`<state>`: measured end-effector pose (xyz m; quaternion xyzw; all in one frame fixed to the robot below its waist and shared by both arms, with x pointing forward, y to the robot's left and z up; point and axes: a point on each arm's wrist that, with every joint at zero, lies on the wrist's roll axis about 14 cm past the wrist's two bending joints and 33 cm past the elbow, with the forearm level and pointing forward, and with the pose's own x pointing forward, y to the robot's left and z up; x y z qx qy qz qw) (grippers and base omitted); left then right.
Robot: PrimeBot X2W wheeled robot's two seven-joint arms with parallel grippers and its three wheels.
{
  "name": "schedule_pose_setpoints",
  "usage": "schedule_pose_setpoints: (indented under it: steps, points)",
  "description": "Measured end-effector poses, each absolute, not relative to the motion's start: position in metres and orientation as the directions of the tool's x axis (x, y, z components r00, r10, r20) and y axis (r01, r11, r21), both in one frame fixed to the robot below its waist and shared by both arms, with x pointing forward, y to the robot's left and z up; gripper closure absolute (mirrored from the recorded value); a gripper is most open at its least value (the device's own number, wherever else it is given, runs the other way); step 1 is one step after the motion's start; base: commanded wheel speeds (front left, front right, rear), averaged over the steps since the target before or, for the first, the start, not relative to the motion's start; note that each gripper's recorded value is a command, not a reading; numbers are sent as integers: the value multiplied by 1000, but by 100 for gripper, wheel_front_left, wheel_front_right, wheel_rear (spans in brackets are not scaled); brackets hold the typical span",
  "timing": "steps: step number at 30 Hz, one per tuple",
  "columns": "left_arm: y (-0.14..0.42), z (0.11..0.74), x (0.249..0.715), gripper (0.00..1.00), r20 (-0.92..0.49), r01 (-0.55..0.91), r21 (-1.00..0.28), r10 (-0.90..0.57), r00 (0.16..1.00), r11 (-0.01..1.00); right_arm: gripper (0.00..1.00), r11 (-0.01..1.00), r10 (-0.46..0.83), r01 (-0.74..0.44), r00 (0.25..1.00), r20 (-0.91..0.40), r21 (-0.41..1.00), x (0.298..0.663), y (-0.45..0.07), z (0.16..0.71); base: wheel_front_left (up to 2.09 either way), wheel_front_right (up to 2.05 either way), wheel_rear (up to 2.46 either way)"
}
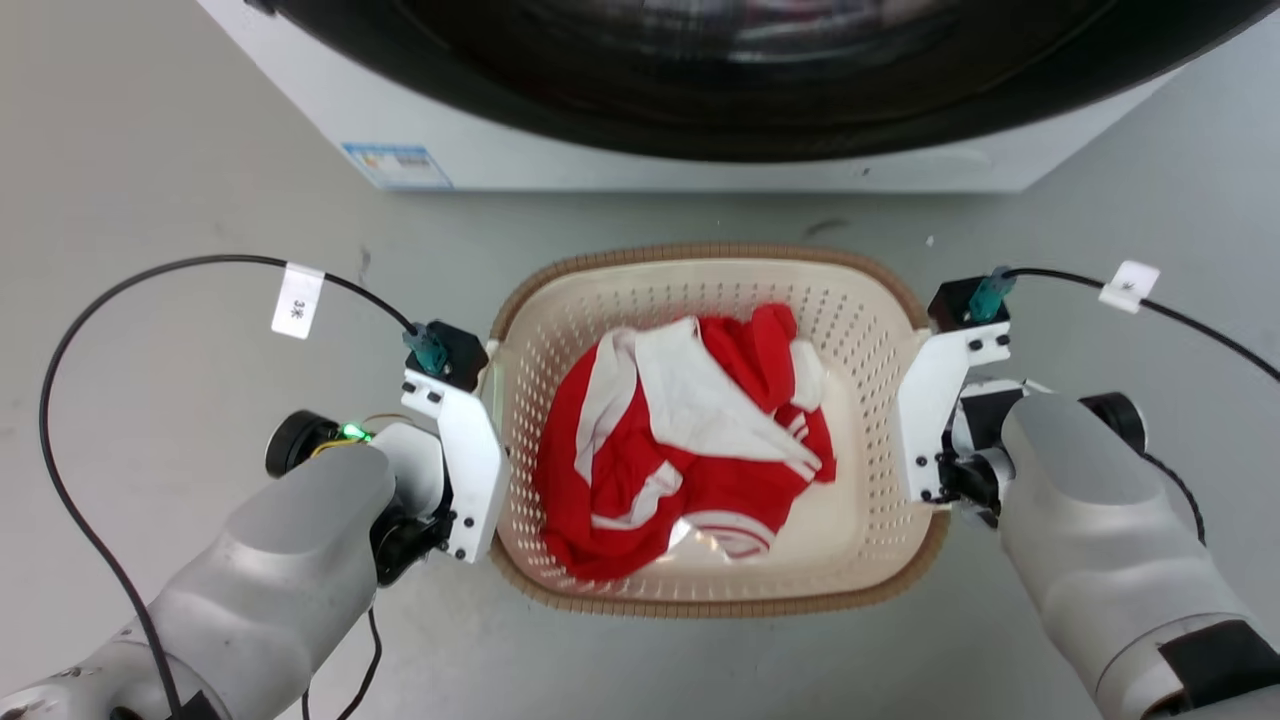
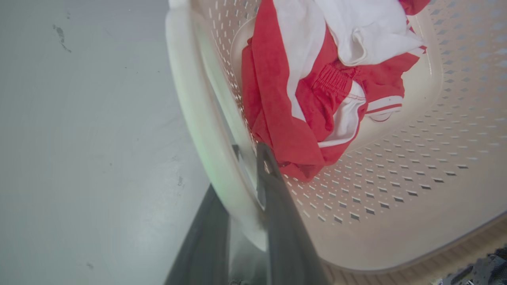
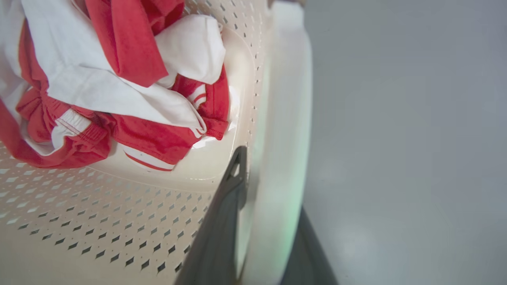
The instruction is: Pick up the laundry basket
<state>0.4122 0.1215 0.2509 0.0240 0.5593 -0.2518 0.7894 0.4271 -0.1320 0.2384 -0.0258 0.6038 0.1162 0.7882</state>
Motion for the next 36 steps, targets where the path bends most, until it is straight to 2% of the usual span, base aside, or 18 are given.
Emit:
schedule_pose_setpoints:
  steps: [17, 21, 25, 29, 36]
  points:
    - [119, 344, 398, 100, -864, 482, -188, -377, 332, 856, 100, 971, 152, -225, 325, -934, 79, 404, -134, 330, 0, 0, 0]
    - [118, 354, 384, 100, -872, 503, -174, -370, 320, 846, 100, 973, 157, -214, 319, -935, 91, 390, -135, 340, 0, 0, 0]
    - [116, 365, 379, 100, -870, 511, -163, -367, 330, 844, 100, 970, 167, -225, 346, -923, 91, 388, -132, 355, 0, 0, 0]
    - [115, 366, 363, 100, -881, 500, -190, -371, 294, 845, 100, 968, 162, -237, 336, -928, 84, 376, -132, 356, 0, 0, 0]
    - [119, 374, 356, 100, -888, 499, -187, -363, 283, 846, 100, 964, 157, -257, 341, -927, 69, 373, -130, 363, 0, 0, 0]
